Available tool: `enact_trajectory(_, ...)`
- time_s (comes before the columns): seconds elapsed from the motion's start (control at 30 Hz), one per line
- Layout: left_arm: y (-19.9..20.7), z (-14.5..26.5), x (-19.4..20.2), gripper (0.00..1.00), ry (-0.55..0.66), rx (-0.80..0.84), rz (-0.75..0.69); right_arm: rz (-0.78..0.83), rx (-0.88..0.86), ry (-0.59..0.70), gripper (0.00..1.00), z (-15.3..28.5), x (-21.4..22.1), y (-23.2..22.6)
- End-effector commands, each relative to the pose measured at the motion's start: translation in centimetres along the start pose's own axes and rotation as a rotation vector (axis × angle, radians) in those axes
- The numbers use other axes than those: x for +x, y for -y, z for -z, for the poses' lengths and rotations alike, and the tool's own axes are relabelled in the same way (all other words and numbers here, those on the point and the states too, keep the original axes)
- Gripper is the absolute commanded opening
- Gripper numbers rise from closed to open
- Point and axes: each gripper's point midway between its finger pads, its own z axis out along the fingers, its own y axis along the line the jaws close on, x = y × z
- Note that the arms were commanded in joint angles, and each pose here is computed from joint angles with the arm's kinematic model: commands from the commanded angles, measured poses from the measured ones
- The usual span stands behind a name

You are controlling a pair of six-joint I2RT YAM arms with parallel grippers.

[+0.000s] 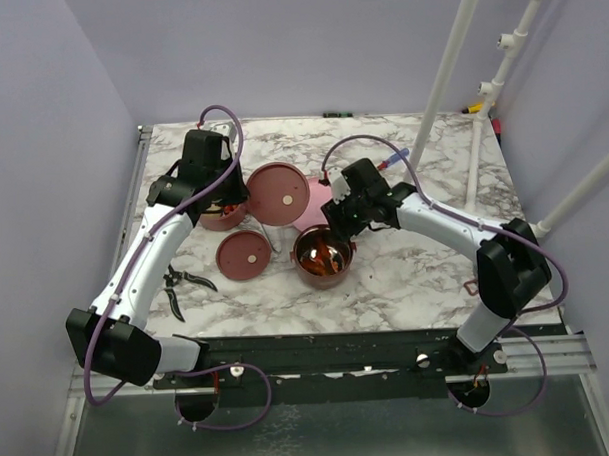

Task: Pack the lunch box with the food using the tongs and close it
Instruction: Move the packing box to the center of the board, then close the box lid on the packing box.

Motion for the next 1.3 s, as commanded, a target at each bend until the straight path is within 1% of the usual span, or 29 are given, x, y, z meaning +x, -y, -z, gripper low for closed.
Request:
enact_trajectory(0.0,0.1,0.5,0.1,0.00,-0.008,0.008,0.018,-0.004,-0.032,0.138,0.58,2.5,-3.6,-1.2)
enact_trajectory(0.1,0.2,0.6,0.8,0.00,-0.025,0.014,0.047,-0.016,-0.041,0.185,0.63,4.2,-4.6,-1.7)
enact_trajectory(0.2,0.8,0.7,1.7,0.00,-0.050,0.044,0.082,-0.072,0.023,0.205,0.67,5.9,-4.7,-0.9)
enact_trajectory(0.27,0.7,0.8,2.1,0.00,-0.058,0.040,0.097,-0.120,0.112,0.187,0.70,7.0,-4.1,0.4)
enact_trajectory(0.33,0.5,1.0,2.5,0.00,-0.060,0.026,0.120,-0.173,0.175,0.157,0.71,8.2,-3.3,1.4)
enact_trajectory(0.43,1.1,1.3,3.1,0.00,-0.055,0.016,0.159,-0.276,0.283,0.135,0.74,10.0,-1.3,4.2)
enact_trajectory(0.53,2.8,1.2,4.4,0.00,-0.068,0.009,0.166,-0.384,0.350,0.160,0.75,11.6,0.4,7.1)
enact_trajectory(0.6,4.6,0.8,5.7,0.00,-0.088,0.015,0.158,-0.437,0.383,0.196,0.77,12.6,1.0,8.7)
enact_trajectory(0.73,7.9,-0.1,7.9,0.00,-0.107,0.026,0.148,-0.492,0.367,0.266,0.78,13.5,0.6,9.4)
enact_trajectory(0.87,9.1,-1.2,10.5,0.00,-0.147,0.001,0.121,-0.503,0.335,0.314,0.78,13.7,-0.2,8.9)
enact_trajectory(1.0,9.5,-2.4,12.5,0.00,-0.169,-0.043,0.065,-0.497,0.301,0.353,0.78,13.8,-0.7,8.4)
enact_trajectory(1.13,9.1,-2.8,12.1,0.00,-0.135,-0.081,0.037,-0.498,0.284,0.358,0.78,13.8,-0.6,8.0)
enact_trajectory(1.27,8.5,-3.4,13.0,0.00,-0.159,-0.102,0.008,-0.510,0.266,0.354,0.78,13.5,-0.3,7.6)
